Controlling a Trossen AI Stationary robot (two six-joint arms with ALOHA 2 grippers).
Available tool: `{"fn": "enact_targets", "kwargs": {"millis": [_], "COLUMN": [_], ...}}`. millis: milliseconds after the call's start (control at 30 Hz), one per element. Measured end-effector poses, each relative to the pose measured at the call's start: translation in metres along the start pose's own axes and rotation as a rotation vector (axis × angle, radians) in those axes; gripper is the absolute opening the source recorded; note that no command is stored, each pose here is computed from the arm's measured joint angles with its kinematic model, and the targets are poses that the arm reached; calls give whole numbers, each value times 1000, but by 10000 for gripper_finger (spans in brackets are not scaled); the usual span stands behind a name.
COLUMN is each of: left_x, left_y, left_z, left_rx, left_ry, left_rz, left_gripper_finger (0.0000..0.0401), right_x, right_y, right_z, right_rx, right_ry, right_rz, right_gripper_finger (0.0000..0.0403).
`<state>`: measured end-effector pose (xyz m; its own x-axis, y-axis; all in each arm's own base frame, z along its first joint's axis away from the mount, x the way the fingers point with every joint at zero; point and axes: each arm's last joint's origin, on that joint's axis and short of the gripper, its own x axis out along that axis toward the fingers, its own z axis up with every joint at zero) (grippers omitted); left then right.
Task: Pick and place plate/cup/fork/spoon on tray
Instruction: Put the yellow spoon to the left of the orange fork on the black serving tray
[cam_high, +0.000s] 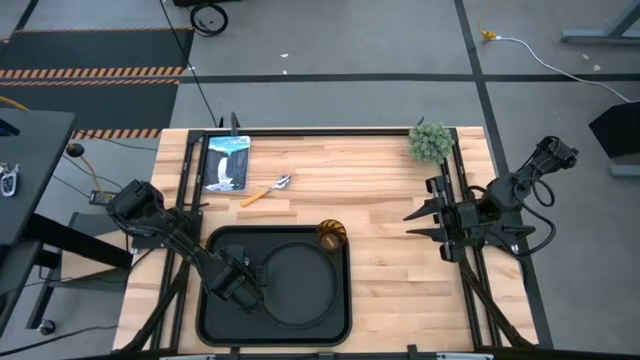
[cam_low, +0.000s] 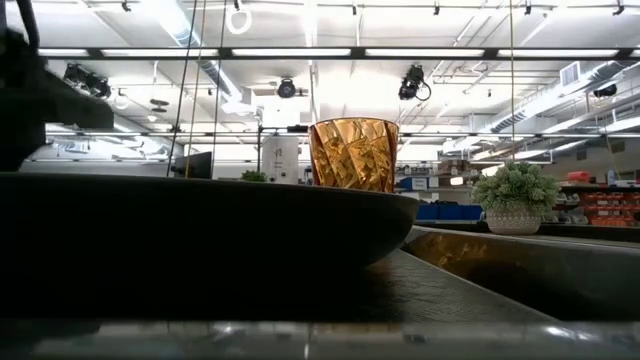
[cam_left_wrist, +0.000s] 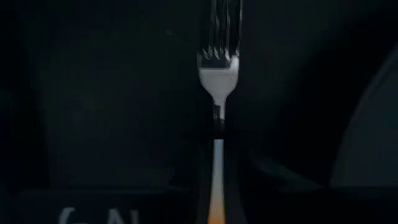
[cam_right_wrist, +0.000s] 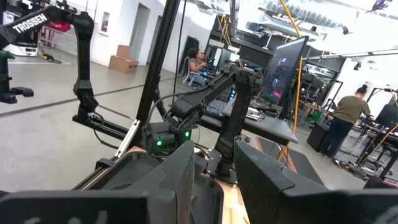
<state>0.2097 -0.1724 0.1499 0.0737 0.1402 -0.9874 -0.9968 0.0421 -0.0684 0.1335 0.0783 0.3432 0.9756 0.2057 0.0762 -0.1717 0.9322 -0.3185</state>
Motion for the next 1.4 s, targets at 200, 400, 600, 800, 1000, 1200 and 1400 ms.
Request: {"fn": "enact_targets", "kwargs": {"millis": [200,400,600,800,1000,1200,1400], "left_x": [-34,-48,-33,-21,-13,-7,-1], "left_y": [-5,-20,-40,-54,-64,-68,-72], "left_z": [5,30,82,145,195,231,268], "left_rx": [22,93,189,370,662,704,798], "left_ry": [-94,-157,-138,-127,-260,-315,-275], "left_rz": [90,150,244,294,316,317,216], "left_gripper_finger": [104,102,70,23,8,56,87], "right_x": [0,0,1,4,3,0,-1], "right_y": [0,0,0,2,2,1,2], "right_z": [0,1,0,-1,0,-1,-1], "right_rx": [0,1,1,-9,-14,-10,-11], "right_ry": [-2,-8,-6,5,-10,-5,-2], "right_rz": [-1,-2,0,9,39,48,48], "right_gripper_finger": [121,121,121,121,121,121,121]}}
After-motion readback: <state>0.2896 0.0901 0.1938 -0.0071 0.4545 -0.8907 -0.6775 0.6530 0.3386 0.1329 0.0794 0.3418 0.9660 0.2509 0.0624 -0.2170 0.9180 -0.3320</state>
